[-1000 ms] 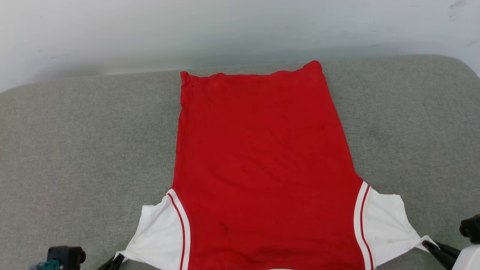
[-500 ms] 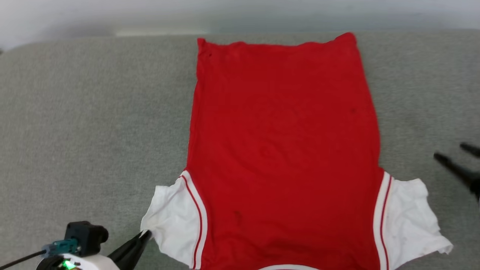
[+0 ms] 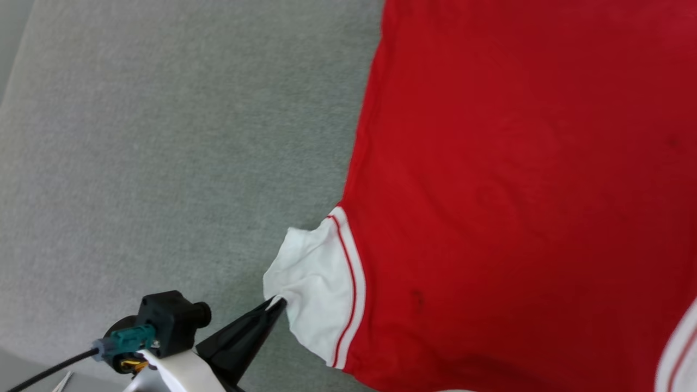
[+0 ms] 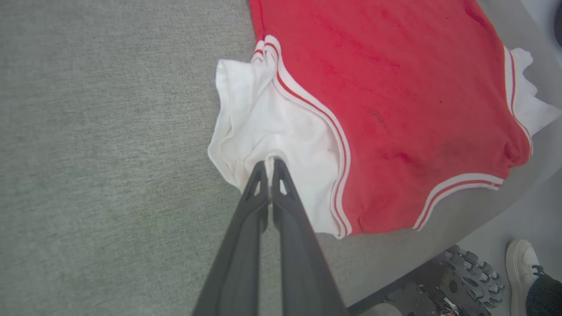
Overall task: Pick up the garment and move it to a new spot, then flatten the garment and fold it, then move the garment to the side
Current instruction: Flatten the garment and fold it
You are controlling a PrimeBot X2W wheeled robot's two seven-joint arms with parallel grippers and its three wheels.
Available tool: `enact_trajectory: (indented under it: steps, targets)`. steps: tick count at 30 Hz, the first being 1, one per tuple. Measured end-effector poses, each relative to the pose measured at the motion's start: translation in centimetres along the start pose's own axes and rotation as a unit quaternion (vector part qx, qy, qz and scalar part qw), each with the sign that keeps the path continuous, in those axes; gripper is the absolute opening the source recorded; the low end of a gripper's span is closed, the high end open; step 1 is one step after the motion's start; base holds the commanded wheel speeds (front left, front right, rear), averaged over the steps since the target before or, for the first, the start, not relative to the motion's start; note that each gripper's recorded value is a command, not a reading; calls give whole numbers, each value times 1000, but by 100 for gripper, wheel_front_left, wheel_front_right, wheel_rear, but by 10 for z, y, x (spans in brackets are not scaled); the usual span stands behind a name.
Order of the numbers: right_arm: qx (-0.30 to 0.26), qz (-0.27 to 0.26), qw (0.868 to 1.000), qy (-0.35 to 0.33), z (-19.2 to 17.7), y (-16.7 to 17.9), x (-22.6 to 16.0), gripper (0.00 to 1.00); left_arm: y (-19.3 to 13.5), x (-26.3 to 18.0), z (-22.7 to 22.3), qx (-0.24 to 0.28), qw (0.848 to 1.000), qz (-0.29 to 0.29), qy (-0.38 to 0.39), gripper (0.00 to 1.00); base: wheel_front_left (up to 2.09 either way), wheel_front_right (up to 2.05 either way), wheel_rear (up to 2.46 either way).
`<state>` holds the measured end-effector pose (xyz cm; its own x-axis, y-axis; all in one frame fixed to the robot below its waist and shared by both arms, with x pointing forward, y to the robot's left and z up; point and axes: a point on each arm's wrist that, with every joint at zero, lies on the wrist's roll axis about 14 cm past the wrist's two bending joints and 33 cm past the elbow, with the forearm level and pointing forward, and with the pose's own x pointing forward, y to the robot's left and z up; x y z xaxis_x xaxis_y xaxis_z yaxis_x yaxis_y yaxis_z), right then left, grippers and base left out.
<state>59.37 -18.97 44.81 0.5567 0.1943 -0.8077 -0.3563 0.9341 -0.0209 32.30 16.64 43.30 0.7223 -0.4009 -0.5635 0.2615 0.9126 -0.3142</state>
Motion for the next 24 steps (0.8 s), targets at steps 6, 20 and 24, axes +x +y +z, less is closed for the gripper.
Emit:
enact_trajectory:
  steps: [6,20,24]
  targets:
    - [-3,-1,999,45,18,15,55,100,4,3,-7,-17,1000,19,9,0,0,0,0]
    - [0,9,995,103,6,39,130,69,20,7,-20,-37,997,59,25,0,0,0,0]
    - [2,8,994,105,3,39,129,0,21,7,-22,-39,997,59,24,0,0,0,0]
